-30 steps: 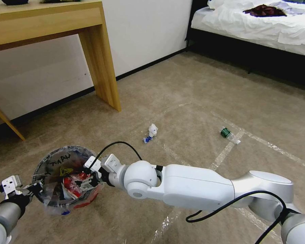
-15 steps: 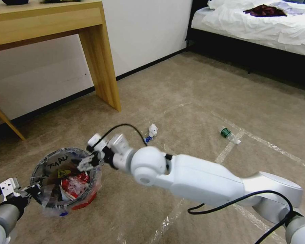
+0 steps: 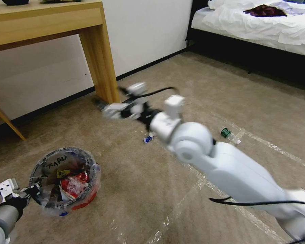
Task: Pick up the trash bin and place the garbage on the floor into it.
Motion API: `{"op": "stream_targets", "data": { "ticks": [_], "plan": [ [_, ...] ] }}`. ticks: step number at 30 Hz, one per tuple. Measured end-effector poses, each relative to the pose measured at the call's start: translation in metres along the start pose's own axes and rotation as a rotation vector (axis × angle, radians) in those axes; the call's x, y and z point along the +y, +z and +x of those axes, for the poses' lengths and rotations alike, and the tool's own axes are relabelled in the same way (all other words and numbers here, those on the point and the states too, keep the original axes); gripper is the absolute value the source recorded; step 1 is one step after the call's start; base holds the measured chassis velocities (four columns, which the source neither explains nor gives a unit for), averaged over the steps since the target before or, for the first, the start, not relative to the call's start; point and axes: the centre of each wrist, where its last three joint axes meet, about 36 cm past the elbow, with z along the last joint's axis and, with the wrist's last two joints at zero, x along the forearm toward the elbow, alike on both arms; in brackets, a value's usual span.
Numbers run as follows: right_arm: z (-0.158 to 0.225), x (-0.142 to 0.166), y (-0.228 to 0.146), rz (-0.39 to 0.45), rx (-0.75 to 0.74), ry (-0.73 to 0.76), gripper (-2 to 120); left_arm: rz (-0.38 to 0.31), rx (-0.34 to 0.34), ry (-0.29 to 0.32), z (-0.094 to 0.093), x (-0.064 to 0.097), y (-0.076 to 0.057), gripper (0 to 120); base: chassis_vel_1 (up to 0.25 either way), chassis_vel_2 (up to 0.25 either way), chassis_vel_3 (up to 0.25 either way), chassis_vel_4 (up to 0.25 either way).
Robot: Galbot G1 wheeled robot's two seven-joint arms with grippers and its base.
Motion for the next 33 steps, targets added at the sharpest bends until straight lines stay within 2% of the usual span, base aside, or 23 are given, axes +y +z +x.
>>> {"op": "stream_targets", "data": {
  "ticks": [1, 2, 5, 6, 7, 8, 10, 11, 14, 16, 17, 19, 26, 33],
  "plan": [
    [0.014, -0.018, -0.004, 0.026, -0.087, 0.04, 100, -0.007, -0.009, -0.005, 0.001, -0.001, 0.001, 0, 0.0, 0.0, 0.0, 0.0],
    [0.014, -0.018, -0.004, 0.026, -0.087, 0.04, 100, -0.007, -0.009, -0.005, 0.001, -0.001, 0.001, 0, 0.0, 0.0, 0.0, 0.0],
    [0.048, -0.063, -0.016, 0.151, -0.275, 0.152, 100, -0.003, -0.019, -0.012, 0.005, -0.002, 0.004, 0, 0.0, 0.0, 0.0, 0.0],
    [0.048, -0.063, -0.016, 0.151, -0.275, 0.152, 100, -0.003, -0.019, -0.012, 0.005, -0.002, 0.004, 0, 0.0, 0.0, 0.0, 0.0],
    [0.06, -0.077, -0.021, 0.2, -0.32, 0.203, 100, 0.001, -0.021, -0.017, 0.007, -0.001, 0.006, 0, 0.0, 0.0, 0.0, 0.0],
    [0.06, -0.077, -0.021, 0.2, -0.32, 0.203, 100, 0.001, -0.021, -0.017, 0.007, -0.001, 0.006, 0, 0.0, 0.0, 0.0, 0.0],
    [0.087, -0.097, -0.027, 0.288, -0.368, 0.303, 100, 0.001, -0.028, -0.027, 0.011, -0.001, 0.009, 0, 0.0, 0.0, 0.0, 0.0],
    [0.087, -0.097, -0.027, 0.288, -0.368, 0.303, 100, 0.001, -0.028, -0.027, 0.011, -0.001, 0.009, 0, 0.0, 0.0, 0.0, 0.0],
    [0.127, -0.104, -0.026, 0.398, -0.358, 0.455, 100, 0.003, -0.043, -0.032, 0.016, -0.002, 0.012, 0, 0.0, 0.0, 0.0, 0.0],
    [0.133, -0.105, -0.025, 0.415, -0.35, 0.48, 100, 0.004, -0.043, -0.033, 0.017, -0.002, 0.013, 0, 0.0, 0.0, 0.0, 0.0],
    [0.143, -0.107, -0.02, 0.454, -0.339, 0.534, 100, 0.006, -0.044, -0.036, 0.02, -0.003, 0.014, 0, 0.0, 0.0, 0.0, 0.0],
    [0.155, -0.108, -0.012, 0.478, -0.327, 0.582, 100, 0.004, -0.047, -0.038, 0.022, -0.004, 0.013, 0, 0.0, 0.0, 0.0, 0.0],
    [0.183, -0.099, 0.021, 0.447, -0.326, 0.683, 97, -0.003, -0.051, -0.038, 0.03, -0.006, 0.013, 0, 0.0, 0.0, 0.0, 0.0],
    [0.192, -0.095, 0.034, 0.441, -0.308, 0.74, 93, -0.005, -0.055, -0.035, 0.034, -0.009, 0.012, 0, 0.0, 0.0, 0.0, 0.0]
  ]
}}
